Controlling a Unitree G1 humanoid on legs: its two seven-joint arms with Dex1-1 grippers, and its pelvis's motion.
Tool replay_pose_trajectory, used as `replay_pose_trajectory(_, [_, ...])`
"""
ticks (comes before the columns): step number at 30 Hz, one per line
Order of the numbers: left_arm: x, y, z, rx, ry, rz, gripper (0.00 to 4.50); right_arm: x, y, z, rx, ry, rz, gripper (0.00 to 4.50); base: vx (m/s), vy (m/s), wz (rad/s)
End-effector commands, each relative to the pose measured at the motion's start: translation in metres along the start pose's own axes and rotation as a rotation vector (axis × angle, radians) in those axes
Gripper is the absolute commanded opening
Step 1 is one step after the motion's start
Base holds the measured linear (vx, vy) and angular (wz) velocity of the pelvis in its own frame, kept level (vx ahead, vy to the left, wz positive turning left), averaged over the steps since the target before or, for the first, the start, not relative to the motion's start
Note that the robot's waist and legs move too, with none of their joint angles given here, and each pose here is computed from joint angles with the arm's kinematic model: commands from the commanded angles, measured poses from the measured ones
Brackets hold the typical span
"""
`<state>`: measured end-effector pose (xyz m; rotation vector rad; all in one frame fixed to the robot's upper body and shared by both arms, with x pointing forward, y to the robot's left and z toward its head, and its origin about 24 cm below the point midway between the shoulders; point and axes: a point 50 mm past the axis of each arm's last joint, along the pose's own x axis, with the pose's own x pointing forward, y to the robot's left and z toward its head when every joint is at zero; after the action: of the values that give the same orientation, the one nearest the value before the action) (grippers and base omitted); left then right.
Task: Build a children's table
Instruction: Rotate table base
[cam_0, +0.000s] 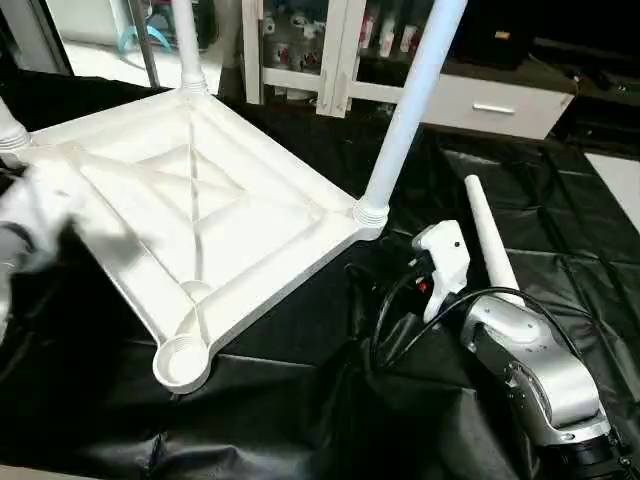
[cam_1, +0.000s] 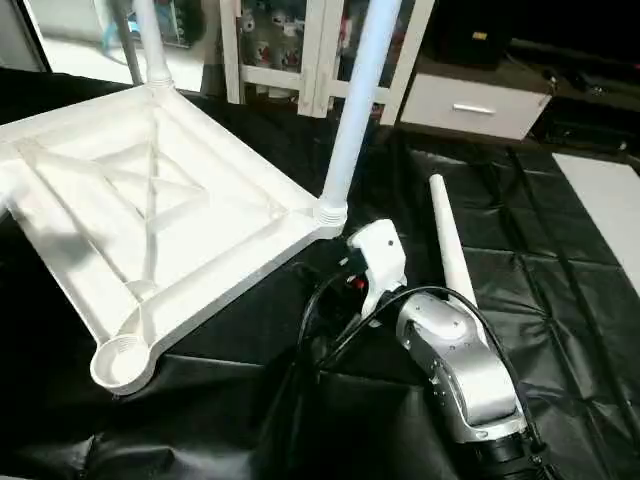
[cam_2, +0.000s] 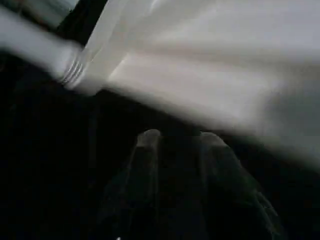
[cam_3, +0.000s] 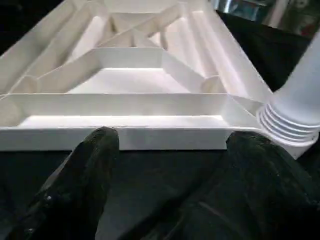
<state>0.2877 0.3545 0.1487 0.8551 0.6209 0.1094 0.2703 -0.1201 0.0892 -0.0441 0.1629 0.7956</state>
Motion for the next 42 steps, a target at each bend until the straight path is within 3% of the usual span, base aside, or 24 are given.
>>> replay_pose_trajectory(1, [0.001, -0.017, -0.011, 0.054, 0.087, -0.1, 1.28, -0.005, -0.001, 0.001, -0.006, 0.006, 0.007, 3.78, 0.0, 0.0, 0.0])
replay_pose_trajectory(5, [-0.003, -0.037, -0.012, 0.035, 0.1, -0.251, 1.28, -0.006, -0.003, 0.001, 0.003, 0.002, -0.004, 3.78, 0.0, 0.0, 0.0])
replay_pose_trajectory(7, [-0.003, -0.054, -0.006, -0.028, 0.051, -0.341, 1.28, -0.007, -0.003, 0.001, 0.0, 0.004, -0.003, 3.78, 0.0, 0.0, 0.0])
replay_pose_trajectory(8, [-0.003, -0.055, -0.005, -0.031, 0.048, -0.346, 1.28, -0.007, -0.003, 0.001, 0.0, 0.004, -0.003, 3.78, 0.0, 0.0, 0.0])
replay_pose_trajectory(11, [-0.006, -0.08, 0.014, -0.06, -0.051, -0.519, 1.28, -0.008, -0.005, 0.002, -0.005, 0.003, -0.009, 3.78, 0.0, 0.0, 0.0])
replay_pose_trajectory(12, [-0.006, -0.08, 0.014, -0.06, -0.051, -0.519, 1.28, -0.008, -0.005, 0.002, -0.005, 0.003, -0.009, 3.78, 0.0, 0.0, 0.0])
replay_pose_trajectory(16, [-0.017, -0.109, 0.046, -0.13, -0.181, -0.679, 1.28, -0.008, -0.006, 0.002, -0.005, 0.002, -0.021, 3.78, 0.0, 0.0, 0.0])
replay_pose_trajectory(25, [-0.03, -0.143, 0.073, -0.142, -0.264, -0.819, 1.28, -0.008, -0.008, 0.001, 0.002, 0.002, -0.051, 3.78, 0.0, 0.0, 0.0])
replay_pose_trajectory(29, [-0.036, -0.144, 0.079, -0.156, -0.297, -0.832, 1.28, -0.008, -0.012, 0.002, 0.01, -0.007, -0.097, 3.78, 0.0, 0.0, 0.0])
replay_pose_trajectory(34, [-0.063, -0.119, 0.091, -0.229, -0.474, -0.904, 1.28, -0.008, -0.029, 0.013, 0.047, -0.047, -0.299, 3.78, 0.0, 0.0, 0.0])
replay_pose_trajectory(36, [-0.071, -0.109, 0.099, -0.327, -0.606, -0.912, 1.28, -0.01, -0.03, 0.02, 0.025, -0.113, -0.324, 3.78, 0.0, 0.0, 0.0])
replay_pose_trajectory(42, [-0.064, -0.106, 0.124, -0.586, -0.82, -0.714, 1.28, -0.006, -0.035, 0.015, 0.044, -0.103, -0.419, 3.78, 0.0, 0.0, 0.0])
